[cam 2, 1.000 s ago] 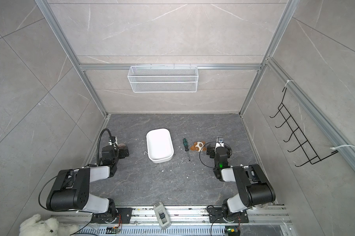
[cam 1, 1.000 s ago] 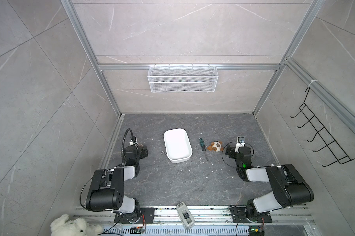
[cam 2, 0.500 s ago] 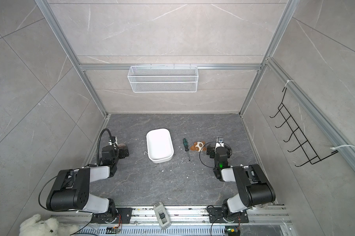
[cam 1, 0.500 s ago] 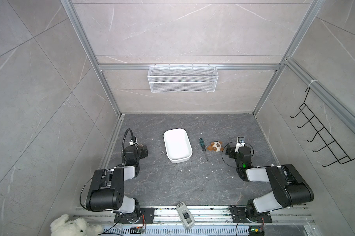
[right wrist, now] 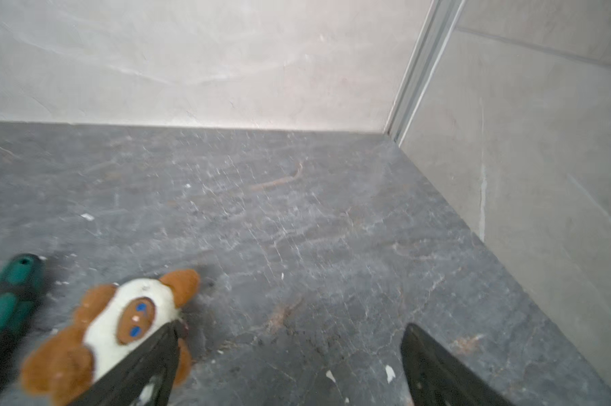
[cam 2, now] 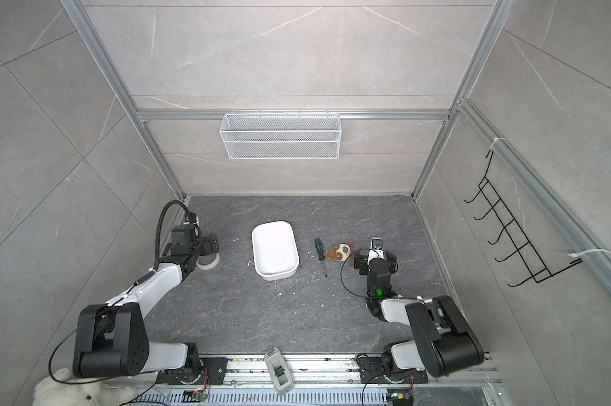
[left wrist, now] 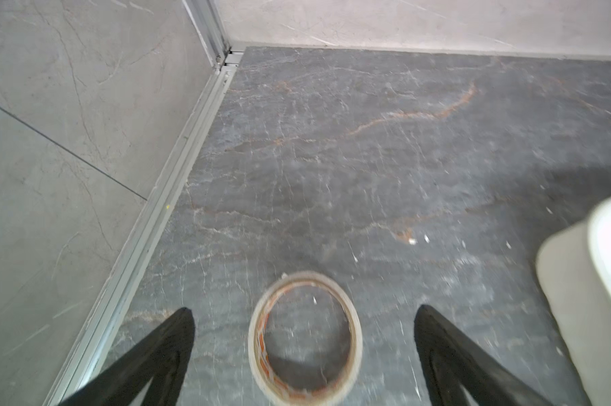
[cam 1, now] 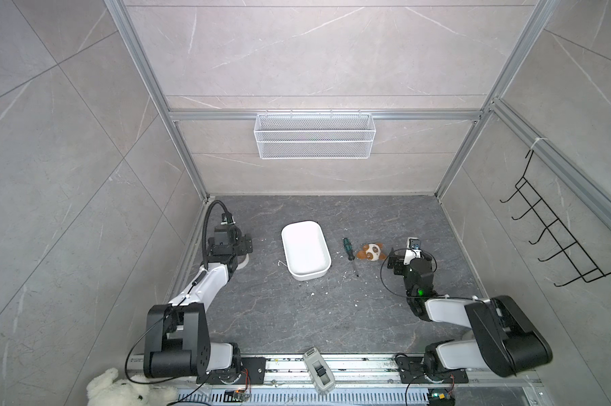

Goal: Put the screwdriver in the bin
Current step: Pick up the screwdriver from the center of the table.

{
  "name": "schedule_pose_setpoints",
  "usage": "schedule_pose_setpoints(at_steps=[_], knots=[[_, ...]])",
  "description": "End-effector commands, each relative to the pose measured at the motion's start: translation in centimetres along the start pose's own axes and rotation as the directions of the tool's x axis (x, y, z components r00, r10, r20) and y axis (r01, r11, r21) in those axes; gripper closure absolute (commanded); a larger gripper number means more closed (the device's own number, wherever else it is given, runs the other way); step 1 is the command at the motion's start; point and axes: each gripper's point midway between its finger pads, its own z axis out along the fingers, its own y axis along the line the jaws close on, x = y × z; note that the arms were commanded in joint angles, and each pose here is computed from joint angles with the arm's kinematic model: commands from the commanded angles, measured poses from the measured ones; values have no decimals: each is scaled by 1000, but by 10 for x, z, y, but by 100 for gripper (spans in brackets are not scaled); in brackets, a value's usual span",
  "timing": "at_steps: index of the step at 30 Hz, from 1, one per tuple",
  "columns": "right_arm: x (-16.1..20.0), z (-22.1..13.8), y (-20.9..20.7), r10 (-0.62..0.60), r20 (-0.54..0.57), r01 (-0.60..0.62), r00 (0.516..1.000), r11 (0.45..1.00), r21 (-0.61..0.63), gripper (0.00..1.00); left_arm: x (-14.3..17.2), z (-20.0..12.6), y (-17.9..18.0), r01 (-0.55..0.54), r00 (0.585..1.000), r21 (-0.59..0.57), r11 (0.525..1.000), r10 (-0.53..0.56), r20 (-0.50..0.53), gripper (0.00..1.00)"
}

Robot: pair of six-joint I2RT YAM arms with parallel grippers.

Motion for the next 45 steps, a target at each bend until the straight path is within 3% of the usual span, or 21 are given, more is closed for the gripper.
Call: schedule_pose_setpoints(at_steps=[1, 3, 4, 6, 7, 9, 12, 17, 21, 24, 33, 36, 38, 42, 45], knots=[[-44, -11, -11, 85, 16, -85, 996, 995, 42, 1, 1, -38, -39, -42, 998, 239, 970, 32, 45, 0], [-45, -13, -18, 260, -112, -246, 959, 961, 123, 1, 1, -59, -66, -9, 995, 409, 912, -31, 90, 0], [-39, -16, -25, 357, -204, -313, 912, 925, 217, 0, 3, -69, -80, -25, 991, 494, 869, -43, 126, 0], [-33, -13, -35, 375, -309, -263, 874, 900, 347, 0, 3, -87, -97, -96, 980, 590, 802, -27, 196, 0], [-32, -11, -41, 395, -342, -237, 853, 876, 420, 0, 3, -91, -97, -99, 979, 591, 801, -29, 203, 0], [-30, -5, -37, 345, -441, -143, 829, 892, 429, 0, 4, -89, -89, -82, 978, 552, 830, -39, 205, 0], [-32, 1, -14, 328, -450, -190, 831, 927, 325, 0, 4, -86, -83, -61, 979, 520, 852, -52, 198, 0], [-38, -1, 46, 250, -473, -278, 845, 961, 12, 3, 7, -84, -84, -57, 983, 527, 848, -45, 178, 0], [-31, -7, 104, 103, -533, -245, 840, 948, -202, 5, 12, -67, -63, 10, 987, 407, 914, -74, 141, 0], [-23, -12, 136, 49, -553, -245, 831, 926, -286, 6, 17, -57, -42, 79, 985, 294, 953, -121, 127, 0], [2, -21, 197, -9, -673, -392, 739, 807, -441, 7, 21, -56, -24, 144, 974, 201, 969, -174, 142, 0], [-4, -28, 220, -21, -705, -473, 709, 727, -498, 7, 23, -56, -15, 184, 968, 159, 970, -207, 139, 0], [-13, -30, 226, -3, -696, -504, 718, 688, -523, 8, 25, -60, -17, 225, 963, 170, 959, -245, 112, 0], [-35, -34, 225, 16, -639, -487, 769, 663, -569, 5, 22, -87, -50, 255, 962, 353, 900, -274, 4, 0], [-48, -31, 225, 58, -582, -474, 811, 648, -597, 6, 40, -99, -61, 272, 959, 394, 878, -279, -40, 0]])
